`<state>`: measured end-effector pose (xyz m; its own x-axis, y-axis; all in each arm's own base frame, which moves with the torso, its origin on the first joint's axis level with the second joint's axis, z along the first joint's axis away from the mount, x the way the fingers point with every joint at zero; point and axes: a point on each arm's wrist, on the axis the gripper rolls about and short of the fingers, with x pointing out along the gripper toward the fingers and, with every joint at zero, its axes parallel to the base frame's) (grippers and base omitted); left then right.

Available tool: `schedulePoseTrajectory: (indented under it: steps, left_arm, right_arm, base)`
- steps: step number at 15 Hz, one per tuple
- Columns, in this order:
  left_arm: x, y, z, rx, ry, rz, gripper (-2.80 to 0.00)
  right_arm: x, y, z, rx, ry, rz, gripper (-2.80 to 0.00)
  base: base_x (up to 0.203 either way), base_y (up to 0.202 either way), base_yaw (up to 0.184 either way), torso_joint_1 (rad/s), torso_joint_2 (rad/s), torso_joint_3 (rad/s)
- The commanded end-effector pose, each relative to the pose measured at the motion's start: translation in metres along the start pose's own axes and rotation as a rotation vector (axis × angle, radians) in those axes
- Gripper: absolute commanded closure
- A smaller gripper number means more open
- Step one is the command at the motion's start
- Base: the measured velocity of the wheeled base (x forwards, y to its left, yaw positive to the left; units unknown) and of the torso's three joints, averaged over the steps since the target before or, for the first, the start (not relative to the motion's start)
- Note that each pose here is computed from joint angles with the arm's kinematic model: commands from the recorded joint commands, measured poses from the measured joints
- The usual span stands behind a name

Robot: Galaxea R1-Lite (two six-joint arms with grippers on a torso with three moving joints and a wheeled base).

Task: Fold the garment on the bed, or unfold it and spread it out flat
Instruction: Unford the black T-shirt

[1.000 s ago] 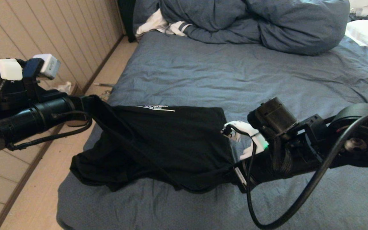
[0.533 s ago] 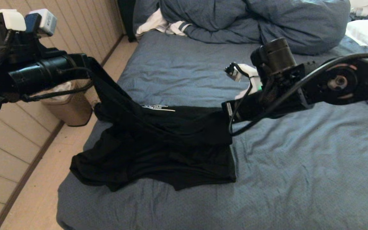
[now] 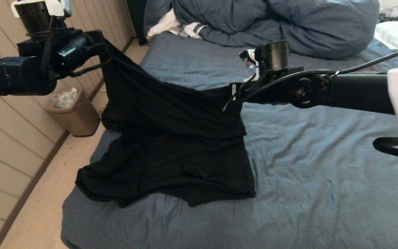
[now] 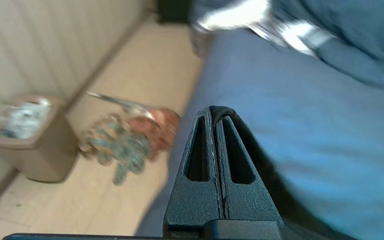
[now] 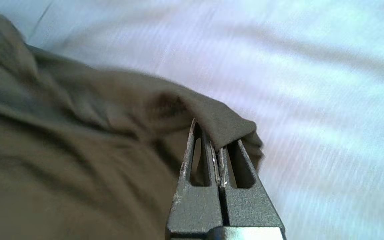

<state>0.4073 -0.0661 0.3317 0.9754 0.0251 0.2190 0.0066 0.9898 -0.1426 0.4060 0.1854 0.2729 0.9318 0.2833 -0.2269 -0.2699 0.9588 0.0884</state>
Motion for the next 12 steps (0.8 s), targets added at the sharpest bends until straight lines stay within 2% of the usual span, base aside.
schedulePoseTrajectory:
  steps: [1,3,4,6,8,10,12]
  left_arm:
    - [0.033,0.001,-0.044,0.005,0.026,0.071,0.00]
    - [0.043,0.002,-0.064,0.001,0.003,0.094,0.00]
    - [0.045,0.002,-0.069,0.001,-0.004,0.095,0.00]
    - [0.055,0.004,-0.104,0.019,0.051,0.096,0.00]
    - [0.061,0.006,-0.127,0.042,0.078,0.095,0.00]
    - [0.064,0.008,-0.143,0.085,0.101,0.096,0.00]
    - [0.066,0.008,-0.146,0.116,0.086,0.097,0.00]
  right_arm:
    - [0.030,-0.003,-0.015,-0.001,-0.092,-0.082,0.00]
    - [0.045,-0.005,-0.021,-0.024,-0.174,-0.153,0.00]
    - [0.048,-0.004,-0.024,-0.033,-0.184,-0.162,0.00]
    - [0.059,-0.006,-0.036,-0.060,-0.167,-0.170,0.00]
    - [0.065,-0.008,-0.046,-0.075,-0.135,-0.176,0.00]
    - [0.067,-0.007,-0.050,-0.082,-0.115,-0.169,0.00]
    - [0.069,-0.007,-0.053,-0.084,-0.107,-0.172,0.00]
  base:
    - [0.000,0.000,0.000,0.000,0.00,0.000]
    - [0.000,0.000,0.000,0.000,0.00,0.000]
    - [0.000,0.000,0.000,0.000,0.00,0.000]
    - [0.000,0.000,0.000,0.000,0.00,0.000]
    - [0.000,0.000,0.000,0.000,0.00,0.000]
    - [0.000,0.000,0.000,0.000,0.00,0.000]
    - [0.000,0.000,0.000,0.000,0.00,0.000]
